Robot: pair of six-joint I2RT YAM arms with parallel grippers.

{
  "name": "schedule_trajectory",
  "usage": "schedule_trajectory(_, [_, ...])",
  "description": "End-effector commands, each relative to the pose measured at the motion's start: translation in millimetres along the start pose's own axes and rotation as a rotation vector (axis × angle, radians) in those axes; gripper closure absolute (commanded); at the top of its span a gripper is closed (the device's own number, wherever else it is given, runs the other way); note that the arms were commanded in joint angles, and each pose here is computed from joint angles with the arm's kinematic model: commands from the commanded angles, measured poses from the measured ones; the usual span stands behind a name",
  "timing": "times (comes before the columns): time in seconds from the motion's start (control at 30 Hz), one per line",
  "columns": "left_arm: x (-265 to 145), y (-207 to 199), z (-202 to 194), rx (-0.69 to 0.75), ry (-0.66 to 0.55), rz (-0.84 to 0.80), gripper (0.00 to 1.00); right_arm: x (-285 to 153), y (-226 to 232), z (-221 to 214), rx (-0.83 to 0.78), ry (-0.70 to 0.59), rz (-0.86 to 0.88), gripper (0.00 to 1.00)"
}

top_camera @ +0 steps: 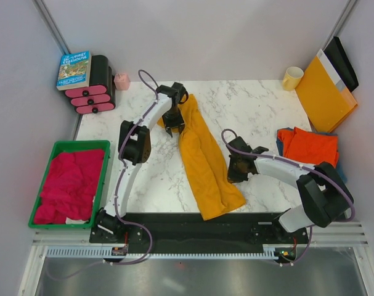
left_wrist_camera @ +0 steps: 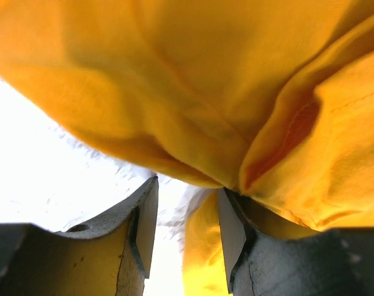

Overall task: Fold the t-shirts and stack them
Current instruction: Rotate the tshirt 90 degrees

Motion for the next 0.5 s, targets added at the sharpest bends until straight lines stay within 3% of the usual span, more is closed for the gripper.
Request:
schedule_trajectory(0.0, [3.4, -43.1, 38.3, 0.089, -0.24, -0.212, 0.5, -5.9, 21.5, -17.6, -0.041, 0.041, 0.103, 1.0])
schedule_trajectory(0.17, [-3.0, -66.9, 36.6, 0.149, -0.217, -0.402, 0.49, 3.3, 57.3, -34.7, -0.153, 0.154, 0.265, 1.0])
schedule_trajectory(0.23, [-6.0, -73.1, 35.7, 0.181, -0.209, -0.456, 0.49, 1.5, 70.0, -32.4, -0.199, 0.145, 0.297, 1.0])
schedule_trajectory(0.33, [-17.0, -71.9, 35.2, 0.2, -0.227, -0.462, 0.5, -7.2, 73.5, -14.9, -0.204, 0.033, 0.242, 1.0])
schedule_trajectory(0.37, [-22.6, -68.7, 36.3, 0.195, -0.245, -0.446, 0.5, -15.5, 71.7, -3.6, -0.197, -0.057, 0.205, 1.0])
schedule_trajectory(0.43, [-27.8, -54.3, 38.1, 0.157, -0.295, -0.358, 0.5, -32.5, 69.4, 15.5, -0.19, -0.158, 0.165, 0.98])
schedule_trajectory(0.47, [-55.6, -46.9, 41.5, 0.141, -0.349, -0.364, 0.49, -45.9, 68.0, 25.1, -0.204, -0.23, 0.15, 0.96])
Point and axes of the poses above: each gripper's point midway between its finger pads, its own x axis out along the fingers, its own y axis along the line the jaws close on, z = x × y, the point moved 9 cm from there along -x, back along the fingers, and after that the axes turned 2 degrees about -x, right-handed, at the moved point
